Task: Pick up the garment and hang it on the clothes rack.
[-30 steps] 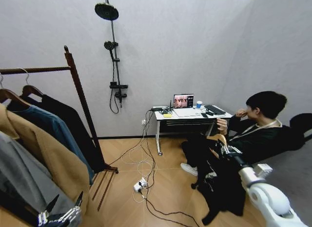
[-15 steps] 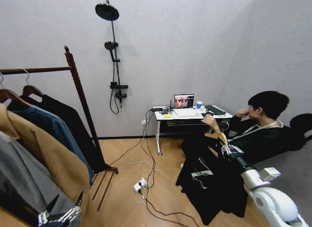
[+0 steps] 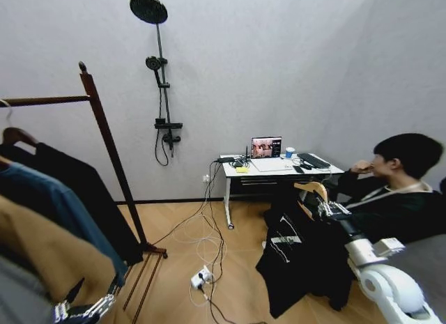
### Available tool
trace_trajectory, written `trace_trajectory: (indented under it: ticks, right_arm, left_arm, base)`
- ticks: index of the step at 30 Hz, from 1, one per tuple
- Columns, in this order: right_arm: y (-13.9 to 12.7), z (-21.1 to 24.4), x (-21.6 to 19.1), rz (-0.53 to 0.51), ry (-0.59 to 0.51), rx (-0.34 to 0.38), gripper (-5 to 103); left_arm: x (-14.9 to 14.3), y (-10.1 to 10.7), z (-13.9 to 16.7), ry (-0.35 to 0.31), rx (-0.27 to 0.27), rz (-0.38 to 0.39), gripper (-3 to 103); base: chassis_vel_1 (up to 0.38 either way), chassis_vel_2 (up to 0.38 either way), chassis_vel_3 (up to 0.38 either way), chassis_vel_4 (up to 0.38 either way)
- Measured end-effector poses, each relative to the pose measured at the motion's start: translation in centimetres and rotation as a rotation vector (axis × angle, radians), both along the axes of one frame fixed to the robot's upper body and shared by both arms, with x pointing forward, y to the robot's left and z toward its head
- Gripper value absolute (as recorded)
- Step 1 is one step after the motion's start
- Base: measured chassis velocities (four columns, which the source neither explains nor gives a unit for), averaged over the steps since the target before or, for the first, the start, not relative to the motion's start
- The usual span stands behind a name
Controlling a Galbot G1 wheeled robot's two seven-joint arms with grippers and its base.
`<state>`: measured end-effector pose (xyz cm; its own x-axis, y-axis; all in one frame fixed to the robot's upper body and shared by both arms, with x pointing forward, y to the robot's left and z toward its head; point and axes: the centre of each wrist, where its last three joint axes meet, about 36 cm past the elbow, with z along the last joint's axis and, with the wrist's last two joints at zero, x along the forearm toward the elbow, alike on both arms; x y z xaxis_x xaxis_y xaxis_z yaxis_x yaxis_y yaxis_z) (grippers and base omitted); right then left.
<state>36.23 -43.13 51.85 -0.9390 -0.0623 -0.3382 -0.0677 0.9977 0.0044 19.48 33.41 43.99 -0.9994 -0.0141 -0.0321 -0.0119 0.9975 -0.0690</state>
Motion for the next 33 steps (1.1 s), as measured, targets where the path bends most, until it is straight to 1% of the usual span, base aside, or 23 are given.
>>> trace_trajectory:
  ticks: [2, 6, 8, 12, 14, 15, 21, 23, 27, 28, 29, 33]
  right_arm:
    - [0.1, -0.1, -0.2, 0.009, 0.003, -0.001, 10]
    - [1.4, -0.2, -1.0, 0.066, -0.002, -0.014, 10]
    - [1.7, -0.3, -1.1, 0.072, -0.003, -0.015, 10]
    - [2.6, 0.0, -1.5, 0.091, -0.010, -0.022, 10]
    - [3.5, 0.8, -1.8, 0.114, -0.023, -0.027, 10]
    - [4.1, 1.5, -2.0, 0.123, -0.026, -0.026, 10]
    - [5.0, 3.5, -2.0, 0.127, -0.036, -0.022, 10]
    - [5.4, 4.8, -1.4, 0.135, -0.038, -0.021, 10]
    - [5.7, 5.7, -0.6, 0.157, -0.047, -0.011, 10]
    - [6.1, 6.4, 0.1, 0.178, -0.051, -0.002, 10]
    - [6.1, 6.4, 0.1, 0.178, -0.051, -0.002, 10]
    - [7.5, 7.4, 1.6, 0.216, -0.069, 0.010, 10]
  left_arm:
    - [0.0, 0.0, 0.0, 0.000, 0.000, 0.000, 100]
    - [0.0, 0.0, 0.0, 0.000, 0.000, 0.000, 100]
    - [0.0, 0.0, 0.0, 0.000, 0.000, 0.000, 100]
    - [0.0, 0.0, 0.0, 0.000, 0.000, 0.000, 100]
    - [0.0, 0.0, 0.0, 0.000, 0.000, 0.000, 100]
    - [0.0, 0.0, 0.0, 0.000, 0.000, 0.000, 100]
    - [0.0, 0.0, 0.0, 0.000, 0.000, 0.000, 100]
    - [0.0, 0.0, 0.0, 0.000, 0.000, 0.000, 100]
    - [0.0, 0.0, 0.0, 0.000, 0.000, 0.000, 100]
    - [0.0, 0.0, 0.0, 0.000, 0.000, 0.000, 100]
    - [0.0, 0.0, 0.0, 0.000, 0.000, 0.000, 100]
    - [0.0, 0.0, 0.0, 0.000, 0.000, 0.000, 100]
  base:
    - [-0.323, 0.297, 0.302, -0.305]
    - [-0.313, 0.310, 0.311, -0.309]
    - [-0.288, 0.293, 0.284, -0.311]
    - [-0.213, 0.210, 0.121, -0.193]
    - [-0.095, 0.104, 0.039, -0.049]
    - [0.000, 0.000, 0.000, 0.000]
    - [0.045, -0.052, -0.011, 0.061]
    - [0.072, -0.021, -0.024, 0.077]
    - [0.060, 0.014, 0.028, 0.058]
    - [0.043, 0.060, 0.078, 0.052]
    - [0.043, 0.060, 0.078, 0.052]
    - [0.056, 0.082, 0.087, 0.023]
